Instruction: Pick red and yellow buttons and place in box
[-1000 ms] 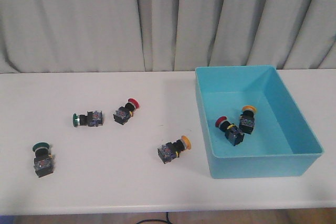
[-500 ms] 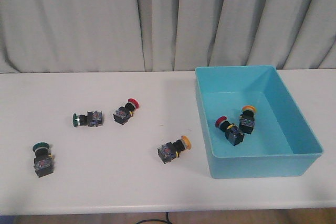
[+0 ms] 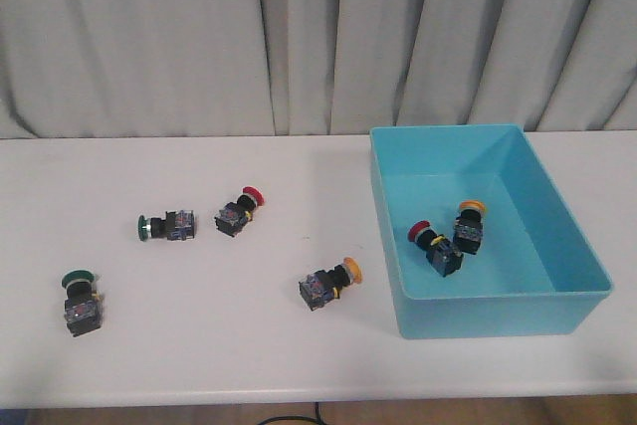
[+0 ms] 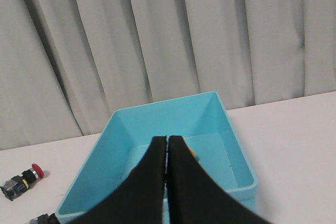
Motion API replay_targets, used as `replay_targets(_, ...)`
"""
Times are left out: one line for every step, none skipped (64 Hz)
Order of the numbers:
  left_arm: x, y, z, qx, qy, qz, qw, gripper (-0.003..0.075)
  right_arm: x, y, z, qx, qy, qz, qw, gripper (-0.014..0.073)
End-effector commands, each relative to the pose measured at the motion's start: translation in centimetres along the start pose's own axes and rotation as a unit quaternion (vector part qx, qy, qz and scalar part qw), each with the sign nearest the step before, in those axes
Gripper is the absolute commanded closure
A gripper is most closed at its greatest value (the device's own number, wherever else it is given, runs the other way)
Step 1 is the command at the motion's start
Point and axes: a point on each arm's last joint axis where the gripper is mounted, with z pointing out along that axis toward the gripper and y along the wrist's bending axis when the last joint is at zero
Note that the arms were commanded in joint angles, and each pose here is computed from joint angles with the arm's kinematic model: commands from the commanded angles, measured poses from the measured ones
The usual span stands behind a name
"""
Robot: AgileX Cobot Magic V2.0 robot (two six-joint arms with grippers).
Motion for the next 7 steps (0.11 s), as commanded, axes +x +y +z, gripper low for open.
replay_targets(0.12, -0.07, -0.01, 0.003, -0.033, -0.001, 0.999, 0.0727, -0.43, 0.06, -0.07, -0.006, -0.040, -0.002, 0.999, 0.0599)
replay_targets(0.12, -0.07, -0.01, 0.003, -0.033, -0.001, 0.999, 0.0727, -0.43, 0.06, -0.07, -0.006, -0.040, -0.002, 0.999, 0.0599)
replay_targets(0.12, -0.07, -0.01, 0.003, -0.033, -0.001, 0.999, 0.0727, -0.43, 0.06, -0.07, -0.006, -0.040, -0.002, 0.999, 0.0599)
replay_targets(0.12, -0.07, -0.01, 0.003, -0.033, -0.001, 0.999, 0.0727, -0.43, 0.06, -0.07, -0.006, -0.040, -0.002, 0.999, 0.0599)
replay_targets(0.12, -0.07, -0.01, 0.003, -0.033, -0.001, 0.999, 0.0727, -0.43, 0.06, -0.07, -0.006, -0.040, -0.002, 0.999, 0.0599)
replay_targets(0.12, -0.07, -0.01, 0.003, -0.033, -0.001, 0.999, 0.0727, -0.43, 0.06, -0.07, -0.006, -0.040, -0.002, 0.999, 0.0599)
replay_targets(0.12, -0.07, -0.01, 0.003, -0.033, -0.001, 0.999, 0.0727, -0.43, 0.06, -0.07, -0.006, -0.040, -0.002, 0.999, 0.0599)
